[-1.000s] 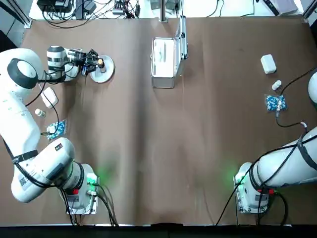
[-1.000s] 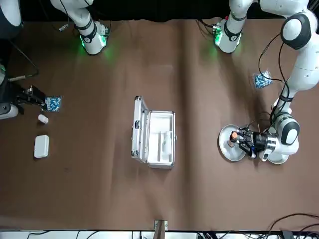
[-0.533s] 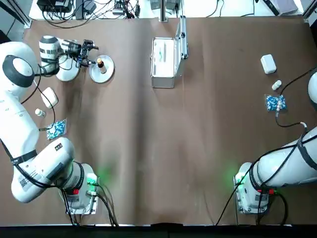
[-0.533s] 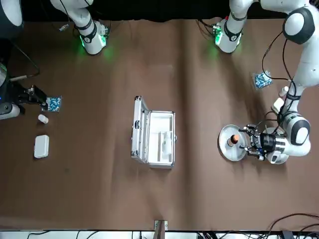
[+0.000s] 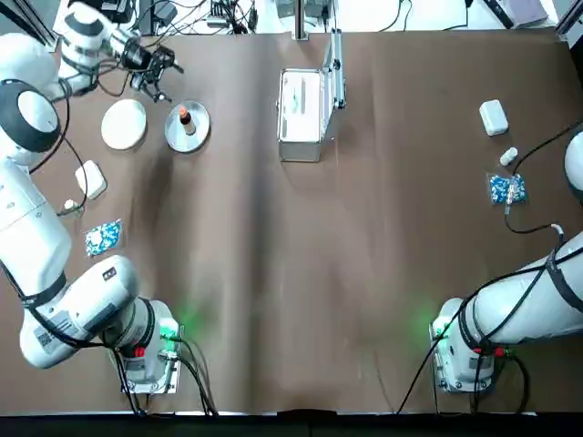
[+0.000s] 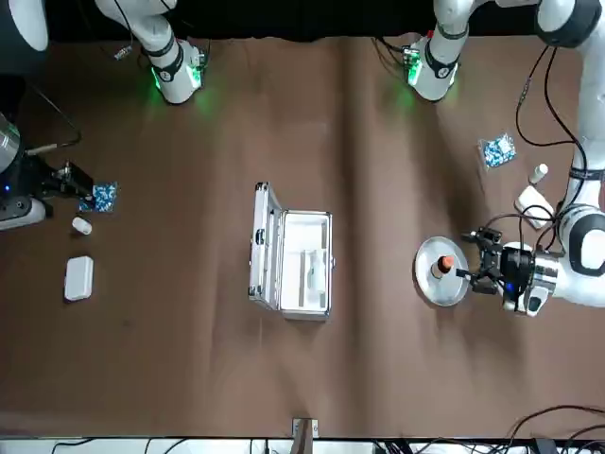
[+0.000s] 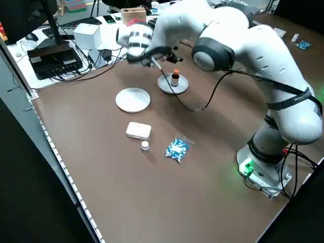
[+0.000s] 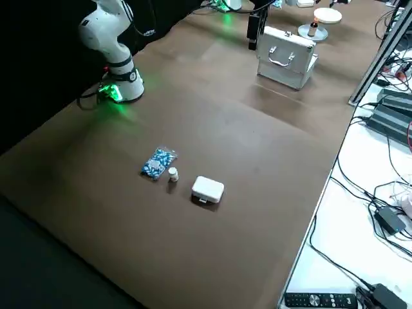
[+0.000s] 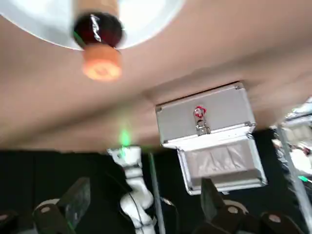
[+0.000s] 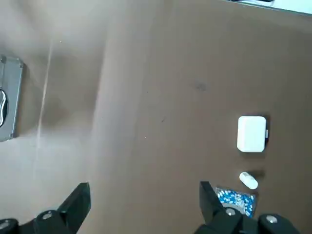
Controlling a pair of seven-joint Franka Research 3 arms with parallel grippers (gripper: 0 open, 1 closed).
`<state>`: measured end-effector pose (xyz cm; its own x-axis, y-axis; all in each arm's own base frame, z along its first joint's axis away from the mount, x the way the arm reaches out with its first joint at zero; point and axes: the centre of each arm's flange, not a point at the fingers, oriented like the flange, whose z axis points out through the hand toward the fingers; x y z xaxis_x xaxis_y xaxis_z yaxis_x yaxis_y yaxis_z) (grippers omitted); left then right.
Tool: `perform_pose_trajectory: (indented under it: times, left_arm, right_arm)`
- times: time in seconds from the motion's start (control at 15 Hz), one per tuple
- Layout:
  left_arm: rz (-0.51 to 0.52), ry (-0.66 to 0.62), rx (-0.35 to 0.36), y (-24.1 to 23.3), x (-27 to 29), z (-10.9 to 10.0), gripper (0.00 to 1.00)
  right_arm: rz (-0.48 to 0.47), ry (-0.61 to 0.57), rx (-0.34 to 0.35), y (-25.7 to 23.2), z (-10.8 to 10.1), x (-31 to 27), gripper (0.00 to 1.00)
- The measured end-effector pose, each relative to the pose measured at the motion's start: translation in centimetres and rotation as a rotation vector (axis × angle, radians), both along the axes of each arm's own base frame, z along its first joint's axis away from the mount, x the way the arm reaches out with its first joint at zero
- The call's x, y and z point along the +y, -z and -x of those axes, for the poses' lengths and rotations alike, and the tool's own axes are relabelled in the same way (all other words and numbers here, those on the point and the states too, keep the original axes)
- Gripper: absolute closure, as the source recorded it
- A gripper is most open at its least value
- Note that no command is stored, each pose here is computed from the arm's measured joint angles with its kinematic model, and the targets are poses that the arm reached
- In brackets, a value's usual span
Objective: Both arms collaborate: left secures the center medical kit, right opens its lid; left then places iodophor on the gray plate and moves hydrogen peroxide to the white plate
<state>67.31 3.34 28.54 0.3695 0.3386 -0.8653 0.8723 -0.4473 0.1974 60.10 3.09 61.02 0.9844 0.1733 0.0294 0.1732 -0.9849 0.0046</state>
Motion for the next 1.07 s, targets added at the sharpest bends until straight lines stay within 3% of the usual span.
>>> perform_pose_trajectory:
  times: [0.27,0.6,0.87,1.07]
  left_arm:
    - [-0.200,0.164,-0.176,-7.4,-9.4,-0.5,0.00]
    - [-0.457,0.353,-0.395,-15.0,-23.5,1.9,0.00]
    - [-0.563,0.437,-0.487,-16.1,-29.4,3.6,0.00]
    - [-0.575,0.431,-0.551,-16.4,-31.0,3.6,0.00]
  right_arm:
    - [0.000,0.003,0.006,0.1,0.1,-0.2,0.01]
    - [0.000,0.003,0.007,0.1,0.1,-0.1,0.01]
    - [0.000,0.004,0.007,0.1,0.1,-0.2,0.01]
    - [0.002,0.011,0.021,0.2,0.2,-0.6,0.01]
